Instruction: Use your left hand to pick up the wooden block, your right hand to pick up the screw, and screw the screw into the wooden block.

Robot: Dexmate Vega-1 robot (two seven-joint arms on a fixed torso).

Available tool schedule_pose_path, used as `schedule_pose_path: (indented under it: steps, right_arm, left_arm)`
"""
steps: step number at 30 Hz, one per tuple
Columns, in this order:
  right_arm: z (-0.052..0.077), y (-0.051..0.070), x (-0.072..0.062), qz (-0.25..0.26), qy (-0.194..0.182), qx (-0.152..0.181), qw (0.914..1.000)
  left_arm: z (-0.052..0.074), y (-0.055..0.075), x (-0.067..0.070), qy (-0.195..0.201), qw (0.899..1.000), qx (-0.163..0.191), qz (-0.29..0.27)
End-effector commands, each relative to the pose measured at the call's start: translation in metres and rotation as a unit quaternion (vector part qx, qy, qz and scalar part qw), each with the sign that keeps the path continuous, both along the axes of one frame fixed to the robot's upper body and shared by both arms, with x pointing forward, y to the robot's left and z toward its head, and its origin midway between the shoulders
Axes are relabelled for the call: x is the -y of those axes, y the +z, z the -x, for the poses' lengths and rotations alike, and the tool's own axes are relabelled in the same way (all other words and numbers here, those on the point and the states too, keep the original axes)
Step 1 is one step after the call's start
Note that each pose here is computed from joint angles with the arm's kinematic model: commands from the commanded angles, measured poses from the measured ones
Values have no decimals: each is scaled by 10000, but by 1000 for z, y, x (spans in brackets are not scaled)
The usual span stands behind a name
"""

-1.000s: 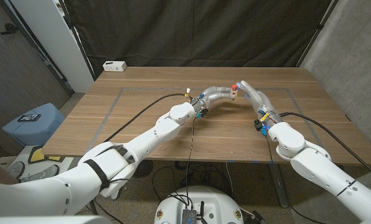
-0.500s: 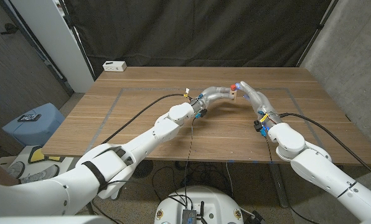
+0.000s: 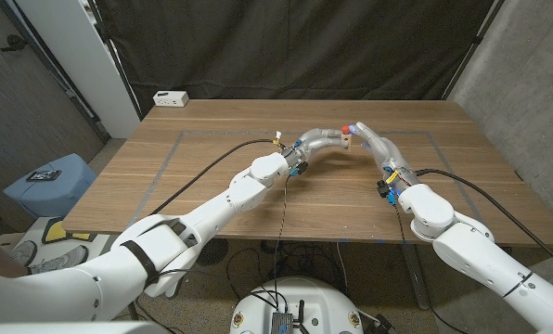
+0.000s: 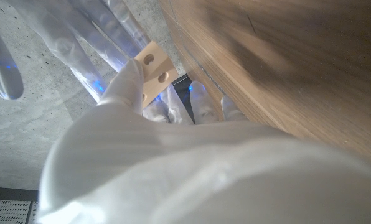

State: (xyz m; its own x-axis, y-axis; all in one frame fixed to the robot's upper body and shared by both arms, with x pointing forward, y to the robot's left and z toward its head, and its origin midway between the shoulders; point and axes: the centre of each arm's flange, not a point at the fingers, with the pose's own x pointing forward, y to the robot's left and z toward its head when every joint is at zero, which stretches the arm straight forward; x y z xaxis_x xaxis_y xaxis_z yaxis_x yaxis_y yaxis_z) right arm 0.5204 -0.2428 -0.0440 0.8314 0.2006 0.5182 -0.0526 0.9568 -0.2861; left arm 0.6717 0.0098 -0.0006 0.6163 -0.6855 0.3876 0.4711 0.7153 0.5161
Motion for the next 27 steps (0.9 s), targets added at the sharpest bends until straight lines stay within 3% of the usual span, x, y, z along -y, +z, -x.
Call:
schedule_pose_path:
  steps: [1,16,27]
  right_arm:
    - [1,-1,-4,95,78,-43,9999]
    - [0,0,-7,146,116,-97,9998]
    - [2,-1,2,-12,14,-73,10000]
  left_arm:
    - [0,0,-2,22,10000,-18,0]
    - [-2,-1,-4,60,10000,-69,-13]
    - [-3,-2,-4,75,9999,-113,-48]
